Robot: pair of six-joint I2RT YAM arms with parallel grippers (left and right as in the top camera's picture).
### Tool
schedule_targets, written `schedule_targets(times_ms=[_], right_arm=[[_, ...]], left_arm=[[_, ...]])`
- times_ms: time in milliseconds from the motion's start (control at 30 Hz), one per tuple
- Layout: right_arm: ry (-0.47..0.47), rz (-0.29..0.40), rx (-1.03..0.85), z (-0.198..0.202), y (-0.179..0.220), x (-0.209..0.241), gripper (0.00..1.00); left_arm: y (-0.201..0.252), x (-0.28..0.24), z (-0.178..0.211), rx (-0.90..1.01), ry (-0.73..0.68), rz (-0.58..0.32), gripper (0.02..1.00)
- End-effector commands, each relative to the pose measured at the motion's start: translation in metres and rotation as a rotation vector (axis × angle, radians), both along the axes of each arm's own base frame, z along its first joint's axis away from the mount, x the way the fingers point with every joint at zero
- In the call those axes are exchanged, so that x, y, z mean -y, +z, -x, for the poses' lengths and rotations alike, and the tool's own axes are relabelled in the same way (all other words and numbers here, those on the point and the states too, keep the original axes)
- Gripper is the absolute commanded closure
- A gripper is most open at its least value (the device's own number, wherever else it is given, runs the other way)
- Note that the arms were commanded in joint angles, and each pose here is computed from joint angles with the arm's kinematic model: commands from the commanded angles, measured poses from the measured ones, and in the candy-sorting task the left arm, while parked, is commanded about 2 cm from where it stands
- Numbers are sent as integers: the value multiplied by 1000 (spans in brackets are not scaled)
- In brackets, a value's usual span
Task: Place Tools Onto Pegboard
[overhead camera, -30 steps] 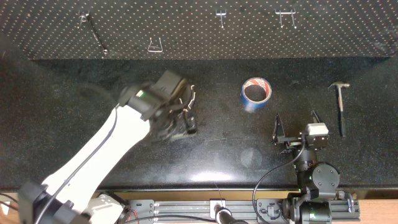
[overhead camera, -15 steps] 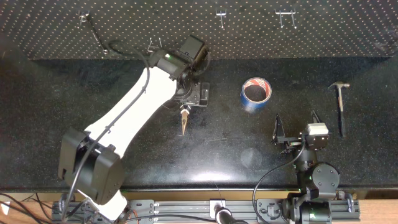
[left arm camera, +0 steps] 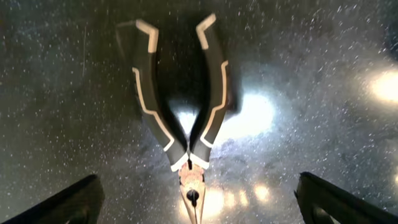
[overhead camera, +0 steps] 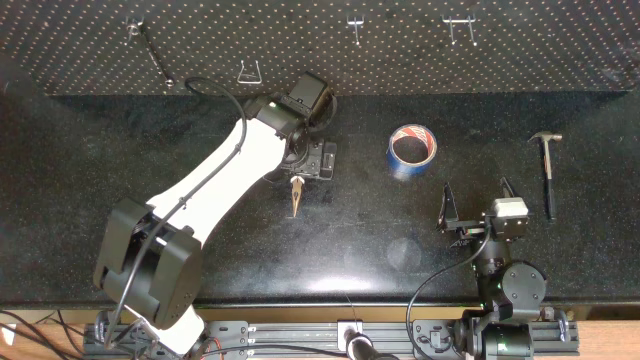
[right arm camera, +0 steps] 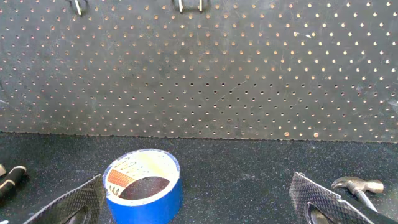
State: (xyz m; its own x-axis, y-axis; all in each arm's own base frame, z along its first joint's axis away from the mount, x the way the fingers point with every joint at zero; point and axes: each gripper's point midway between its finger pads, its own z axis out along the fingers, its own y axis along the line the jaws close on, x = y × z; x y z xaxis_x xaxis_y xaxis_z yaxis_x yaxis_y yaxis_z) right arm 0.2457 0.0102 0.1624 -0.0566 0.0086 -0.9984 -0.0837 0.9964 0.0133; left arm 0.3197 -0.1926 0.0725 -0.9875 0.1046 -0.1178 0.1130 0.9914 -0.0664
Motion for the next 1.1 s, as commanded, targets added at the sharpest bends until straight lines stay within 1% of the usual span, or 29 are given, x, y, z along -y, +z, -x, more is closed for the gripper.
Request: schedule_targets(times_ms=[33, 133, 267, 400, 500, 733, 767, 933, 1000, 1033, 1067, 1100], right_arm=[[14, -12, 2, 0, -1, -3, 25], [14, -12, 2, 0, -1, -3, 25], [14, -12, 2, 0, -1, -3, 25], [14, -12, 2, 0, -1, -3, 25], [14, -12, 2, 0, -1, -3, 25], [14, -12, 2, 0, -1, -3, 25], [14, -12, 2, 0, -1, -3, 25], [14, -12, 2, 0, -1, -3, 25], [14, -12, 2, 0, -1, -3, 25], [14, -12, 2, 0, -1, -3, 25], [14, -12, 2, 0, -1, -3, 25], [14, -12, 2, 0, -1, -3, 25]], left_arm=[[-11, -11, -3, -3, 139, -14, 23], [-20, -9, 0, -12, 141, 11, 23], [-31, -12, 6, -26, 153, 5, 20], [-35, -10, 4, -20, 166, 16, 20], [-40, -11, 4, -30, 167, 7, 20], [-43, -5, -9, 18, 130, 23, 20], [-43, -8, -11, 25, 137, 14, 23], [-47, -21, -17, 5, 186, 27, 23], [-49, -20, -18, 2, 142, 35, 20], [-48, -15, -18, 8, 85, 46, 23], [-47, -11, -17, 15, 42, 43, 23], [-46, -10, -18, 20, 31, 37, 23]])
